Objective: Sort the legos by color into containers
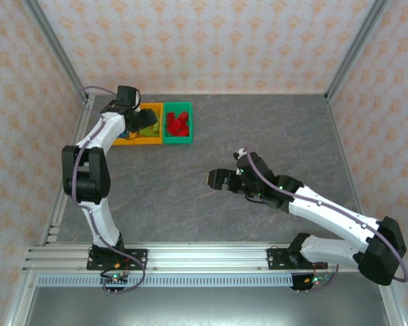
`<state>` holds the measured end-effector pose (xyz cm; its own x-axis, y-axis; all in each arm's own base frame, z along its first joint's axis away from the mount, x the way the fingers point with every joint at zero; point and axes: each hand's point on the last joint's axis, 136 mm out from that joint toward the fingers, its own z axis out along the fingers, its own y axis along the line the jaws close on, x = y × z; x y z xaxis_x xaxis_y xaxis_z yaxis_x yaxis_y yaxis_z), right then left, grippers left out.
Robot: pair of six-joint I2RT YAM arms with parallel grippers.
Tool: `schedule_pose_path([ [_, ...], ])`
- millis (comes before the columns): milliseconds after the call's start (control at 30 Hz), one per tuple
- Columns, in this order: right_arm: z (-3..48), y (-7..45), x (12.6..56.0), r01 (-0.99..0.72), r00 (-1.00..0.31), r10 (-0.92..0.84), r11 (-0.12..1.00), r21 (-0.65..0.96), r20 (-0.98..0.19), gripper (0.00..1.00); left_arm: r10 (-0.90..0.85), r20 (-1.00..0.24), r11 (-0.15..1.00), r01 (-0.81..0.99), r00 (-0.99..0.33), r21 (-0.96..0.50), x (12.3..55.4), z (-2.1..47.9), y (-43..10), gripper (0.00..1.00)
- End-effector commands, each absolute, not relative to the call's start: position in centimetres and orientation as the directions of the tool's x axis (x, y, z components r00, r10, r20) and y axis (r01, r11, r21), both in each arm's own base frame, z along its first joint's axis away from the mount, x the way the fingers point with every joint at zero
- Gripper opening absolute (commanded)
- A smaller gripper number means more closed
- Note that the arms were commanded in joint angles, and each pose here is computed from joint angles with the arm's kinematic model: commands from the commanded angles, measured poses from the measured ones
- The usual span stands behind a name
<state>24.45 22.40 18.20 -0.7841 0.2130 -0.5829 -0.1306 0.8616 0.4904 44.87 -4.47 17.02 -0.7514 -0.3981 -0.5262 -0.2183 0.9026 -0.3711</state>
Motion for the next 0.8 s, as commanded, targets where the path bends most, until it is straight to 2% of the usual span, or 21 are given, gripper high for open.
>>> schedule_pose_path([
  [0,19.4,15.3,28.3,0.070,-0.628,0.309,0.936,0.344,-0.714,0.99,-0.337,-0.641,0.925,-0.115,-0.689,-0.363,40.7,21.3,-6.7,0.71],
  [133,19.6,6.0,30.8,0.336,-0.459,0.331,0.924,0.183,-0.825,0.99,-0.291,-0.733,0.950,-0.097,-0.614,-0.295,35.1,21.7,-6.7,0.81],
  [267,17.3,-0.9,32.1,0.510,-0.383,0.328,0.855,0.099,-0.864,0.99,-0.252,-0.828,0.966,-0.185,-0.501,-0.182,31.6,20.9,-2.8,0.91],
  [367,15.8,-4.3,32.6,0.583,-0.360,0.261,0.812,0.003,-0.896,0.99,-0.120,-0.899,0.983,-0.180,-0.420,-0.047,30.5,20.2,-1.0,1.00],
  [433,15.3,-5.5,33.3,0.594,-0.373,0.287,0.804,0.010,-0.883,0.99,-0.083,-0.922,0.967,-0.254,-0.377,0.017,29.9,19.6,0.8,1.00],
  [567,14.0,-6.5,35.5,0.573,-0.359,0.240,0.820,-0.010,-0.902,0.99,-0.096,-0.950,0.899,-0.436,-0.298,0.046,29.7,18.4,4.0,1.00],
  [633,12.1,-6.7,36.7,0.546,-0.406,0.214,0.837,-0.048,-0.889,0.99,-0.063,-0.952,0.907,-0.414,-0.300,0.071,30.7,17.2,3.8,1.00],
  [700,10.9,-6.6,38.0,0.530,-0.380,0.205,0.847,-0.031,-0.902,1.00,-0.051,-0.953,0.917,-0.392,-0.300,0.075,32.0,16.1,3.6,1.00],
  [767,10.7,-4.7,39.4,0.413,-0.409,0.171,0.911,-0.015,-0.896,0.97,-0.092,-0.957,0.928,-0.372,-0.275,0.018,33.6,14.8,4.1,1.00],
])
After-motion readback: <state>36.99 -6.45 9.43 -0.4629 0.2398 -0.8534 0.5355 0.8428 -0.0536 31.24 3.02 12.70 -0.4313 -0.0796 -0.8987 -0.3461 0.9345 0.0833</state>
